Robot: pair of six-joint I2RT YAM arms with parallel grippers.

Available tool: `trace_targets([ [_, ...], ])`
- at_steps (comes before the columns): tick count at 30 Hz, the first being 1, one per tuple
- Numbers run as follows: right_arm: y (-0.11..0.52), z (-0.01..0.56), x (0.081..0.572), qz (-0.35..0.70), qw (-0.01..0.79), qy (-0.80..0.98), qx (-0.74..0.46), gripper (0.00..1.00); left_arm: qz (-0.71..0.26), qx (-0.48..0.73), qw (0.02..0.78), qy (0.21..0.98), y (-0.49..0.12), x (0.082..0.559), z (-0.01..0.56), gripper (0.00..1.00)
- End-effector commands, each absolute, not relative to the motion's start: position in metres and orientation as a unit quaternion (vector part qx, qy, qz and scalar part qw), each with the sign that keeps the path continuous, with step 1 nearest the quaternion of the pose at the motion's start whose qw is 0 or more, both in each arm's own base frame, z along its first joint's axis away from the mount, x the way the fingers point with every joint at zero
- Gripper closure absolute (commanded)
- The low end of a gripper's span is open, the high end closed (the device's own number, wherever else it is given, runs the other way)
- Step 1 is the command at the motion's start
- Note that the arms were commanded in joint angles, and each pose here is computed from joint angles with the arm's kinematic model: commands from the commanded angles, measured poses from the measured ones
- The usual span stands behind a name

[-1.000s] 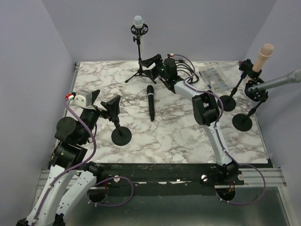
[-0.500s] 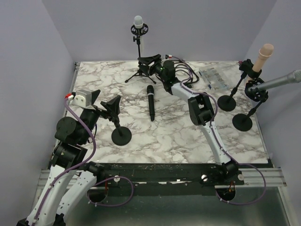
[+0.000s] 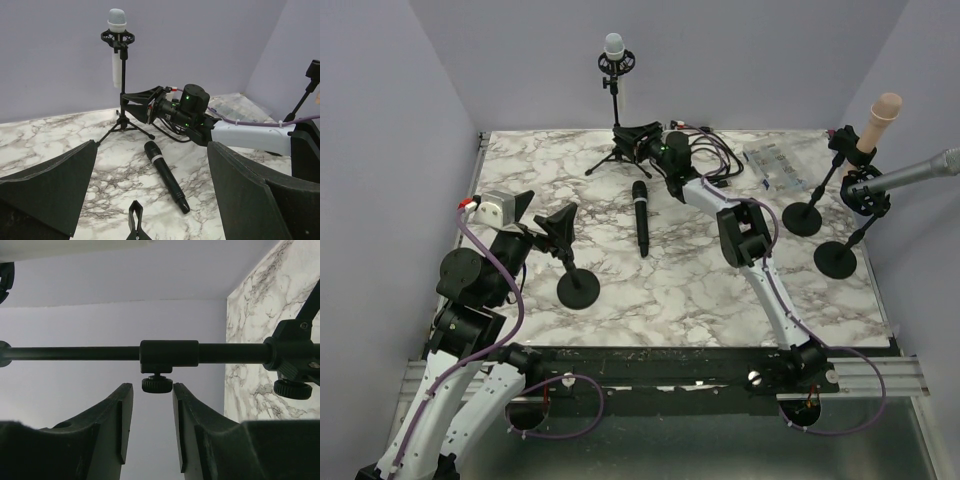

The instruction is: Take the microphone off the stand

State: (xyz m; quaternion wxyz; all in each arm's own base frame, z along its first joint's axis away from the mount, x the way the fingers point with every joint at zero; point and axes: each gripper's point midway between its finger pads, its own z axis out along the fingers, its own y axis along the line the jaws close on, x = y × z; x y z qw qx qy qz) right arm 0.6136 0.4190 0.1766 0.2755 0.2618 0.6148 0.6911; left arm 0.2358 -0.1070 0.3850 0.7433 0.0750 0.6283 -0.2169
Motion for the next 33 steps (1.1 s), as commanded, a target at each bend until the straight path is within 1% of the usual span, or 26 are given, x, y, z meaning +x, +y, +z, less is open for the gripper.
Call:
trace_targets([
  [1, 0.421, 0.171, 0.618, 0.696, 0.277, 0.606, 0.269, 0.6, -0.225, 0.077, 0.745, 0.624, -0.109, 0.235, 0.388, 0.05],
  [6, 0.423, 0.165, 0.62, 0.696, 0.274, 0.607, 0.27, 0.72, -0.226, 0.077, 0.744, 0.624, -0.109, 0.235, 0.387, 0.05],
  [9, 0.426, 0.163, 0.618, 0.701, 0.265, 0.607, 0.264, 0.81, -0.225, 0.077, 0.744, 0.624, -0.109, 0.235, 0.387, 0.05],
  [11, 0.43, 0.163, 0.613, 0.706, 0.257, 0.608, 0.258, 0.84, -0.224, 0.076, 0.745, 0.624, -0.109, 0.235, 0.387, 0.05],
  [21, 0.45, 0.174, 0.57, 0.746, 0.197, 0.592, 0.231, 0.91, -0.222, 0.076, 0.743, 0.626, -0.108, 0.236, 0.386, 0.05],
  [33, 0.477, 0.179, 0.52, 0.772, 0.143, 0.589, 0.193, 0.93, -0.221, 0.074, 0.744, 0.626, -0.107, 0.236, 0.387, 0.05],
])
